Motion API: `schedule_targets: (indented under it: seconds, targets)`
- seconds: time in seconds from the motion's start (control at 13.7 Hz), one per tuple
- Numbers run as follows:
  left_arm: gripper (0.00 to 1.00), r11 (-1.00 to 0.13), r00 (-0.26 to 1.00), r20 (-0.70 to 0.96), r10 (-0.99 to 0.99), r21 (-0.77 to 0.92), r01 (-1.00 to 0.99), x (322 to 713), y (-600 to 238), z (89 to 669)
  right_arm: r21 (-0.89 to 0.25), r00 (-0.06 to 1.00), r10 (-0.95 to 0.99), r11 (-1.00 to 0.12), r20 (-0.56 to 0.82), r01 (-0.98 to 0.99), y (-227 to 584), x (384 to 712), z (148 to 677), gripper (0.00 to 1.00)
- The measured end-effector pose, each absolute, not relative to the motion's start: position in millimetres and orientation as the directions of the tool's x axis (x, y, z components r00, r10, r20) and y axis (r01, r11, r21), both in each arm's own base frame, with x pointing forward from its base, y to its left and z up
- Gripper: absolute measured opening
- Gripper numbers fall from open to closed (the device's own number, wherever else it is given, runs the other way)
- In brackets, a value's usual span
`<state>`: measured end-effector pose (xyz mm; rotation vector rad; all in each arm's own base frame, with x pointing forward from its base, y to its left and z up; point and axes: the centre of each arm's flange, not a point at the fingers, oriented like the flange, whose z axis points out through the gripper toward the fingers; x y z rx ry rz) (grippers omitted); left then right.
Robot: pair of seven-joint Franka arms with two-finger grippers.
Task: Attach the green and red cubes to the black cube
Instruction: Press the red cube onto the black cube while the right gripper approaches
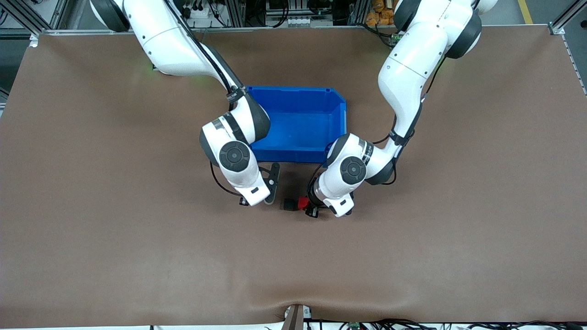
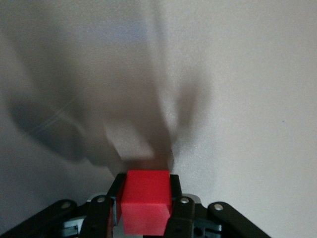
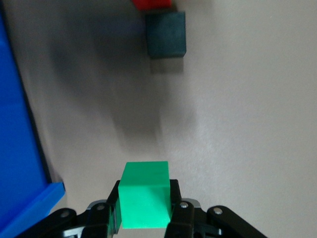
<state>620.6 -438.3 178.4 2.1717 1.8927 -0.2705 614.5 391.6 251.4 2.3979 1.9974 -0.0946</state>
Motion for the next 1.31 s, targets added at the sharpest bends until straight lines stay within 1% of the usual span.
schedule_targets:
  seconds: [0.51, 0.8, 0.87, 0.95, 1.09, 1.24, 1.31]
  targets:
    - [0.39, -0.112, 0.127, -0.305, 0.944, 0.066, 0.991, 621, -444, 178, 0.006, 0.156, 0.986, -0.156, -0.053, 0.988, 421, 622, 235, 0.40]
    - [0.39, -0.111, 0.127, -0.307, 0.943, 0.068, 0.991, 622, -444, 178, 0.014, 0.160, 0.986, -0.159, -0.051, 0.987, 424, 626, 230, 0.40]
    - [0.44, -0.110, 0.127, -0.308, 0.943, 0.072, 0.991, 622, -445, 178, 0.015, 0.161, 0.986, -0.160, -0.051, 0.987, 424, 626, 229, 0.40]
    - [0.44, -0.108, 0.127, -0.309, 0.942, 0.077, 0.991, 623, -445, 177, 0.016, 0.161, 0.986, -0.160, -0.050, 0.987, 425, 627, 229, 0.40]
    - [0.59, -0.105, 0.126, -0.312, 0.942, 0.085, 0.991, 624, -445, 176, 0.019, 0.166, 0.985, -0.166, -0.048, 0.986, 426, 629, 227, 0.40]
    - [0.81, -0.102, 0.126, -0.314, 0.941, 0.091, 0.991, 626, -445, 179, 0.023, 0.181, 0.982, -0.181, -0.045, 0.983, 429, 628, 221, 0.40]
    - [0.90, -0.100, 0.124, -0.315, 0.941, 0.093, 0.991, 628, -443, 181, 0.029, 0.183, 0.982, -0.182, -0.039, 0.983, 432, 627, 218, 0.40]
